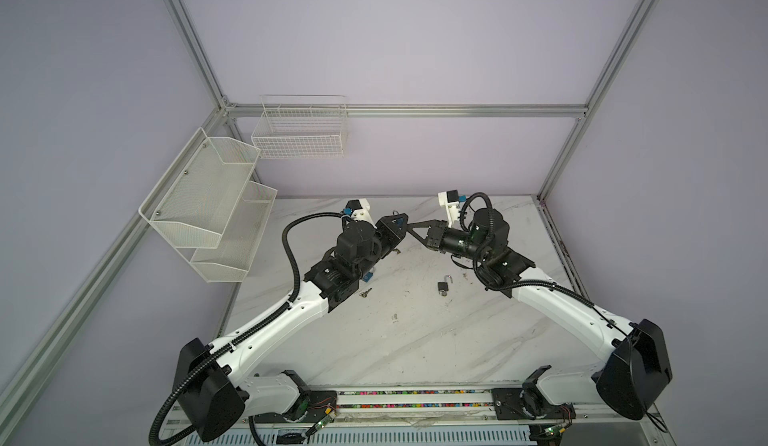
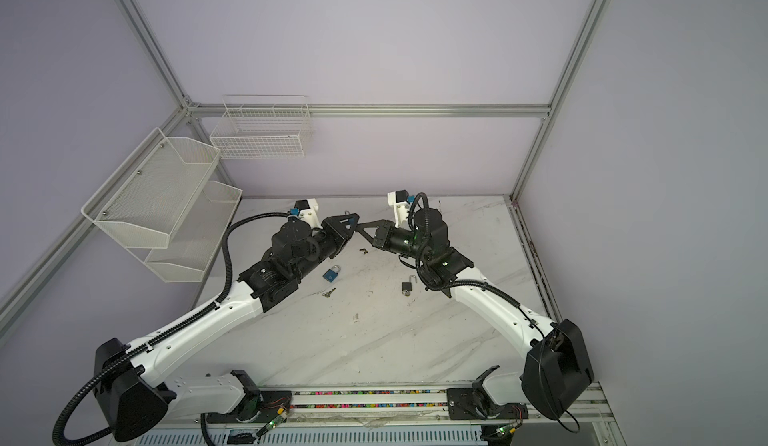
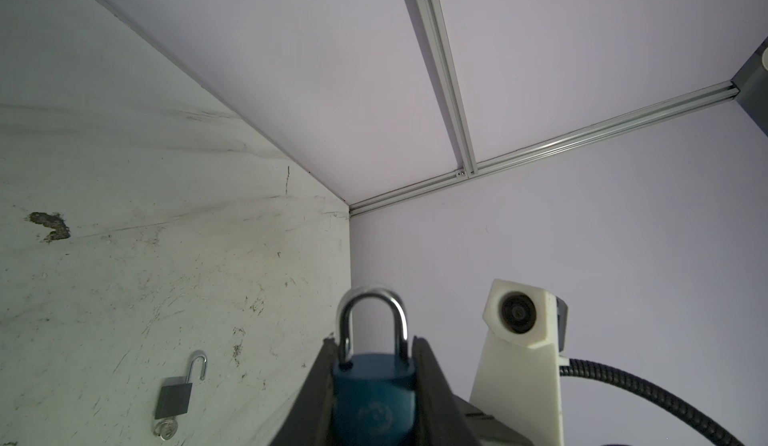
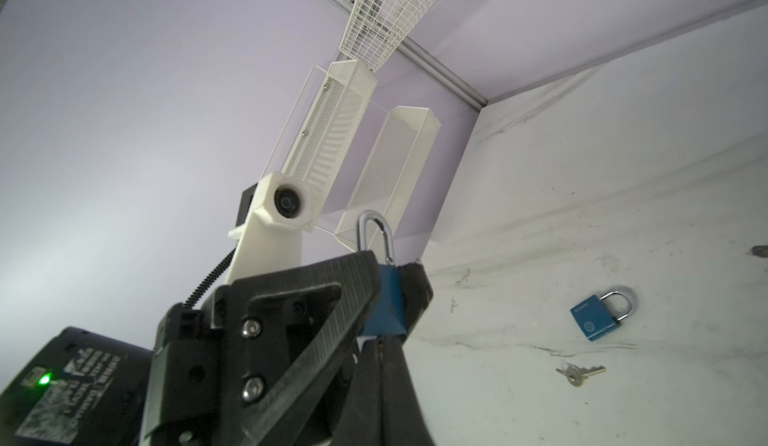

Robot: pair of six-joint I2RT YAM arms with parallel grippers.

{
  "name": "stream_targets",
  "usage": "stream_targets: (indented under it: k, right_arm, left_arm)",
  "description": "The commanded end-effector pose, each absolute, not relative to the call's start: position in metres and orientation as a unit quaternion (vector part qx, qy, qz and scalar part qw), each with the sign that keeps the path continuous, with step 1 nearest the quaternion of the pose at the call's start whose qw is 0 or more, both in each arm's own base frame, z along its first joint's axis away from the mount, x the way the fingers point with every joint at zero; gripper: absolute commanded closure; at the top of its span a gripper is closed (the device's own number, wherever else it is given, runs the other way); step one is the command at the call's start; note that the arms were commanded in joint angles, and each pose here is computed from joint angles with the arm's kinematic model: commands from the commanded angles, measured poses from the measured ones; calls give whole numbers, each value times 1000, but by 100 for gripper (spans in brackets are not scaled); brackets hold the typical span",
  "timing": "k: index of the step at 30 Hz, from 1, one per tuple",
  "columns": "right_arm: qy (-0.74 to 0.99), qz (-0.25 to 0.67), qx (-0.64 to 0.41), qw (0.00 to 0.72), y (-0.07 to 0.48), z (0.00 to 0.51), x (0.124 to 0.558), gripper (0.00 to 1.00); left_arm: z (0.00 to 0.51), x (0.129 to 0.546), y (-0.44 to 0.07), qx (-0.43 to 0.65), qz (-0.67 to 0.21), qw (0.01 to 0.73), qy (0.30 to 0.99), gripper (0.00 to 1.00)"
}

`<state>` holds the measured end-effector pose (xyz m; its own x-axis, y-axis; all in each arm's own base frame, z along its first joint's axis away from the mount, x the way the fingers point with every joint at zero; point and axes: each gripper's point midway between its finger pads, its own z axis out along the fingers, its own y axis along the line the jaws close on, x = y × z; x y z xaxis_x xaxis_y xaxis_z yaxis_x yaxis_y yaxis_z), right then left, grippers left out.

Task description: Unlock with the key

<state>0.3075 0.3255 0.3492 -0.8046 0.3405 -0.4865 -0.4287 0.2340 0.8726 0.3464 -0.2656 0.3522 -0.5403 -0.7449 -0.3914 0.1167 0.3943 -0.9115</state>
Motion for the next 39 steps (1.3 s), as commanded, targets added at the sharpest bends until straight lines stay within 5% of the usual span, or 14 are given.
stream_targets:
  k: [1, 4, 9, 16, 25, 39]
  right_arm:
    - [671, 682, -34, 288, 328, 392, 285, 100]
    - [708, 628, -43, 320, 323, 379, 293, 100]
    - [755, 531, -59, 380, 303, 365, 301, 67]
    - [808, 409, -112, 410, 281, 350, 305, 51]
    - [862, 298, -170, 372, 271, 332, 312, 43]
    - [884, 267, -207, 323, 311, 311, 326, 38]
  left_arm:
    - [369, 336, -274, -194, -552, 423, 692, 93]
    - [370, 340, -271, -187, -538, 430, 700, 94]
    - [364, 343, -249, -143, -444, 477, 745, 94]
    - [332, 330, -244, 57, -313, 548, 773, 100]
    - [288, 318, -254, 215, -249, 603, 727, 100]
    - [276, 321, -273, 253, -262, 628, 688, 100]
